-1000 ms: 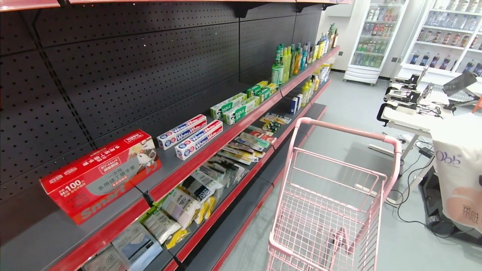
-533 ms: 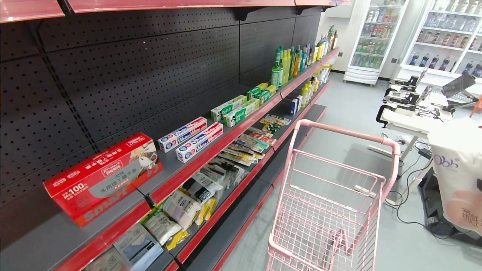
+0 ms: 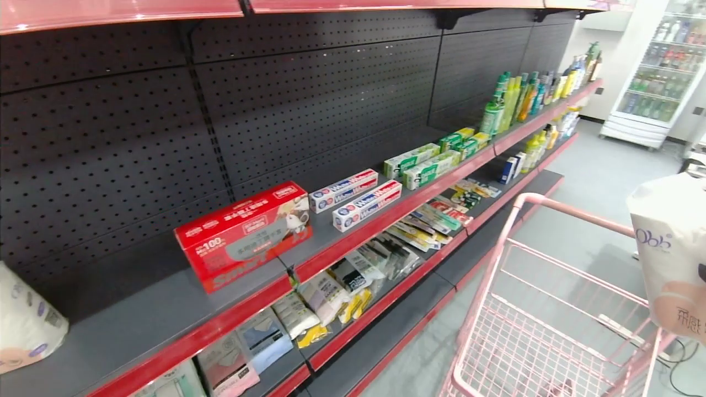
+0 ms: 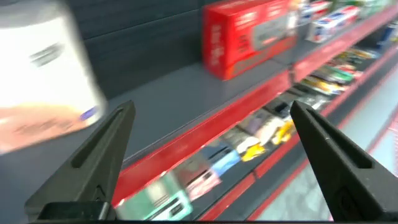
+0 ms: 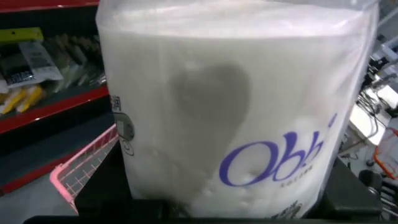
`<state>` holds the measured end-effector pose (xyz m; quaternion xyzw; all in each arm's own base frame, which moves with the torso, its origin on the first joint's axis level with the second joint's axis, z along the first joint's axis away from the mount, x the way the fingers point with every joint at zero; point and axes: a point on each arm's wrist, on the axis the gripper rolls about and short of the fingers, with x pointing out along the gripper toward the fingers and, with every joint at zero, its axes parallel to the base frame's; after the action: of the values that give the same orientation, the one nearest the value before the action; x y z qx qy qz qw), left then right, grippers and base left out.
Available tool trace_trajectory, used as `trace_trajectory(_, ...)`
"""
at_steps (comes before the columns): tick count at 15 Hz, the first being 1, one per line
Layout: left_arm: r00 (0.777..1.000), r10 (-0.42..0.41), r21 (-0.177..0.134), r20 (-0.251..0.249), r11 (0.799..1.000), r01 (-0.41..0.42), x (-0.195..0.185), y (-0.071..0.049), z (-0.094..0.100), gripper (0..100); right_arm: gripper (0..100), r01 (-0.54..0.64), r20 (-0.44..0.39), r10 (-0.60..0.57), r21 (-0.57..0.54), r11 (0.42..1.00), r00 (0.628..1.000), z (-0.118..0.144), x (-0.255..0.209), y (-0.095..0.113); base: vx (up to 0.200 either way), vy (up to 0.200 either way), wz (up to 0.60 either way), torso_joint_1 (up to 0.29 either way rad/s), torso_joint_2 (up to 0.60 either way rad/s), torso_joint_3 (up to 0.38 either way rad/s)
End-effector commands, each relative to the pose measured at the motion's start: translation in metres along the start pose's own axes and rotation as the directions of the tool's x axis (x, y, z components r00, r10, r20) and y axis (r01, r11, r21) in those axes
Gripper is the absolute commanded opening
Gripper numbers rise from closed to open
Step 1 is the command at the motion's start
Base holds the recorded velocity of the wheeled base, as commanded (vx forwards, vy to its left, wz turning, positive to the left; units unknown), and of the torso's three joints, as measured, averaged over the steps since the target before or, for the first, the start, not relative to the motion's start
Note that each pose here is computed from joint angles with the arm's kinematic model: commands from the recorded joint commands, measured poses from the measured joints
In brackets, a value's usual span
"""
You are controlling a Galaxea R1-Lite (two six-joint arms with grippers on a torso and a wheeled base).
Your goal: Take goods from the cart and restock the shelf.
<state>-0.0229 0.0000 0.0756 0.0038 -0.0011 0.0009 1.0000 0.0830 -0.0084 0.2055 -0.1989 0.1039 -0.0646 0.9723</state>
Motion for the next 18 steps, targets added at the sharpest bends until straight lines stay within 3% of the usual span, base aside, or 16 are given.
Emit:
trace_trajectory(1,1.0,0.0,0.0,-0.001,1.0,0.0,0.0001,0.0,0.0,100,0,-0.002,-0.004,0.002,0.0,1.0,1.0,-0.0002,0.001,0.0002,0.0,0.0,0.6,0.002,0.0,0.002)
trace_trajectory(11,1.0,0.0,0.0,-0.001,1.0,0.0,0.0001,0.0,0.0,100,0,-0.007,-0.012,0.007,-0.006,1.0,1.0,-0.0027,0.001,0.0013,0.0,0.0,0.6,0.003,0.0,0.003)
trace_trajectory(18,1.0,0.001,0.0,-0.001,1.0,-0.001,0.0001,0.0,0.0,100,0,-0.003,0.001,0.003,-0.003,1.0,1.0,-0.0067,-0.005,0.0025,0.0,0.0,0.0,0.0,0.0,0.0)
